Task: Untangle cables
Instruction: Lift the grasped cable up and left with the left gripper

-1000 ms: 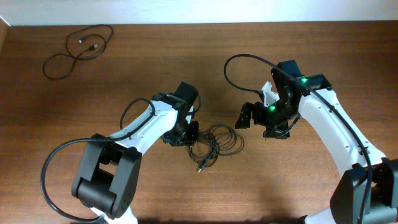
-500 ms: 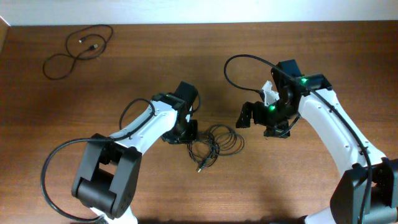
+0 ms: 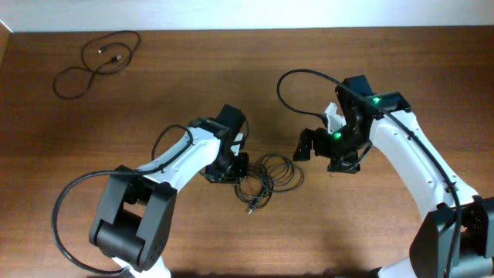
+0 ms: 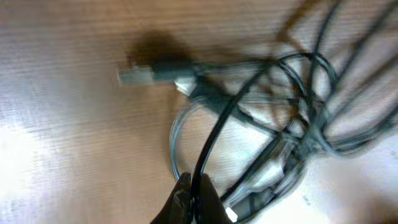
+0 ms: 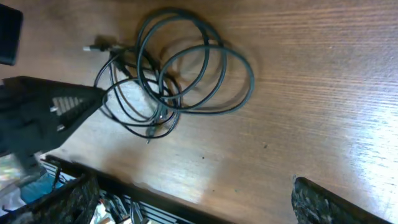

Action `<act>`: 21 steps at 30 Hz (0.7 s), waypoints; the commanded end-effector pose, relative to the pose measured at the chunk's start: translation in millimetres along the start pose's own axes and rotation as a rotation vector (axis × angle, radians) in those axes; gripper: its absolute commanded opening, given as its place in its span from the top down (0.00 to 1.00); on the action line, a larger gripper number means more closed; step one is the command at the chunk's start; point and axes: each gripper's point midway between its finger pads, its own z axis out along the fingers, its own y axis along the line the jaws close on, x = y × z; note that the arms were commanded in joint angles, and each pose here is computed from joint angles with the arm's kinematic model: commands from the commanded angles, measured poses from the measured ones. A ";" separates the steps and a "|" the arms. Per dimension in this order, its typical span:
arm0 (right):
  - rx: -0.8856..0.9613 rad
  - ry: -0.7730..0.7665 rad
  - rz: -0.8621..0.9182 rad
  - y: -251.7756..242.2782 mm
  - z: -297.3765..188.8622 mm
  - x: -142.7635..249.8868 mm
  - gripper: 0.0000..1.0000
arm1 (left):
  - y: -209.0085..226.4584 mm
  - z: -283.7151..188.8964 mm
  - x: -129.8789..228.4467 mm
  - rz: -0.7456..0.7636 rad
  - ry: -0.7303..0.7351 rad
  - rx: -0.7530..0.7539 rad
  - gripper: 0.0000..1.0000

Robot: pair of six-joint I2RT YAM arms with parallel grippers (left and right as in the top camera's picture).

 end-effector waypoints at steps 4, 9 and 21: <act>0.020 0.036 -0.075 23.3 16.6 17.6 0.01 | -79.5 -118.1 -28.4 0.171 -0.217 0.226 1.00; -0.074 0.032 0.009 42.2 16.7 13.8 0.02 | -98.8 -183.1 -21.4 0.226 -0.357 0.291 1.00; -0.103 -0.119 0.125 37.9 7.5 -28.4 0.02 | -151.9 -294.9 25.2 0.314 -0.547 0.690 1.00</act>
